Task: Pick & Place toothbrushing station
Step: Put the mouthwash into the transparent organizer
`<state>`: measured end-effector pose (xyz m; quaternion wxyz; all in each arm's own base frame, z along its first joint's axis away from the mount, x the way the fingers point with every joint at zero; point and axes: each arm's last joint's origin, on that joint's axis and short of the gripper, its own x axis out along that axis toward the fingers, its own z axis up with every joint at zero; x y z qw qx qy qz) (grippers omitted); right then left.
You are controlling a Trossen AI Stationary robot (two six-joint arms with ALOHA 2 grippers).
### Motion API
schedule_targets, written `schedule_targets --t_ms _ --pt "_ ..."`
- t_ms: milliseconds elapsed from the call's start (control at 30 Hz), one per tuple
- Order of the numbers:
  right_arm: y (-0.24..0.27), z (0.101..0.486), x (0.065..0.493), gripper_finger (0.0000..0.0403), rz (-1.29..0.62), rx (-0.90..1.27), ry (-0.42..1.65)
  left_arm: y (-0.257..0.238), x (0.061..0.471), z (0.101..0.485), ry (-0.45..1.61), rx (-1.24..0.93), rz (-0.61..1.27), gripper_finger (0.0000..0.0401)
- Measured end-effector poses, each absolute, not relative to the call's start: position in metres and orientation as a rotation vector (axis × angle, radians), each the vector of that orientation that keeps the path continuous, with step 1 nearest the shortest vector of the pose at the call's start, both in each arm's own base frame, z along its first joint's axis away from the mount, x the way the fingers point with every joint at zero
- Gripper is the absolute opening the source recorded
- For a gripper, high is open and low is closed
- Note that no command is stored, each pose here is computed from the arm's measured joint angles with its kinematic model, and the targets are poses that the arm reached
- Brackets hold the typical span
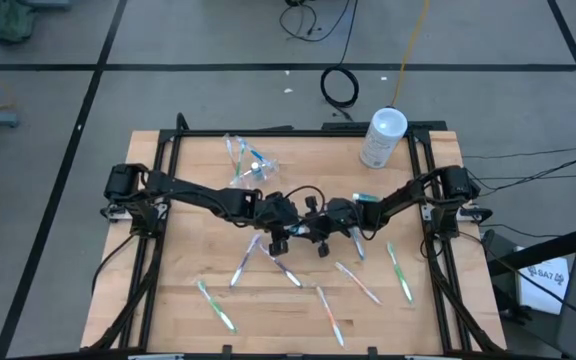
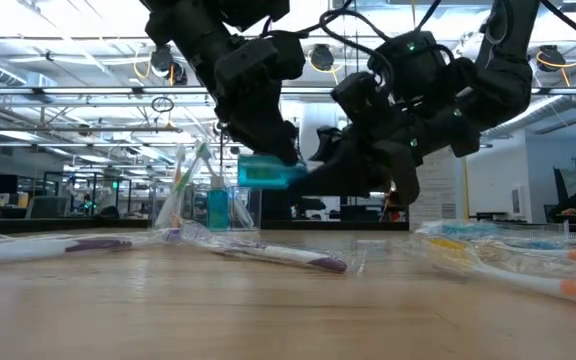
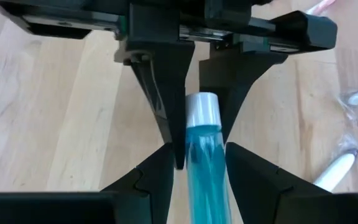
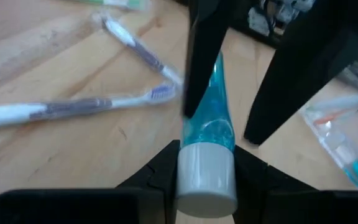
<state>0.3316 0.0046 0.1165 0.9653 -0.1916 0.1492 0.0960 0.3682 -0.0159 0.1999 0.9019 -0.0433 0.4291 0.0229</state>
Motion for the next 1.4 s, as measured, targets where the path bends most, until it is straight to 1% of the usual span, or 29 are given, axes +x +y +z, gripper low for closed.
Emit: schedule_targets --t_ms 233,333,467,567,633,867,1000,1167,1400 --pt "0.006 0.118 0.332 0.0093 0.164 -0.397 0.286 -0.016 0.368 0.2 0.892 -0.092 0.044 0.0146" --pt "0.005 0.118 0.332 0.0093 0.127 -0.403 0.293 -0.017 0.366 0.199 0.91 -0.095 0.034 0.0127" --pt "0.005 0.119 0.332 0.0093 0.126 -0.403 0.289 -0.017 0.365 0.198 0.931 -0.085 0.025 0.0093" --pt "0.005 0.119 0.332 0.0093 0.125 -0.403 0.29 -0.017 0.364 0.197 0.94 -0.07 0.016 0.0083" --pt "0.005 0.119 0.332 0.0093 0.125 -0.403 0.29 -0.017 0.364 0.197 0.94 -0.069 0.016 0.0088" --pt "0.005 0.119 0.333 0.0093 0.109 -0.407 0.293 -0.017 0.361 0.195 0.976 -0.066 0.007 0.0147" --pt "0.003 0.119 0.333 0.0093 0.06 -0.414 0.303 -0.016 0.36 0.195 0.985 -0.064 0.013 0.0165" --pt "0.004 0.119 0.333 0.0093 0.058 -0.418 0.303 -0.017 0.36 0.194 0.992 -0.063 0.016 0.0161" --pt "0.009 0.121 0.333 0.0093 0.067 -0.466 0.283 -0.017 0.353 0.188 1.077 -0.062 0.016 0.0125"
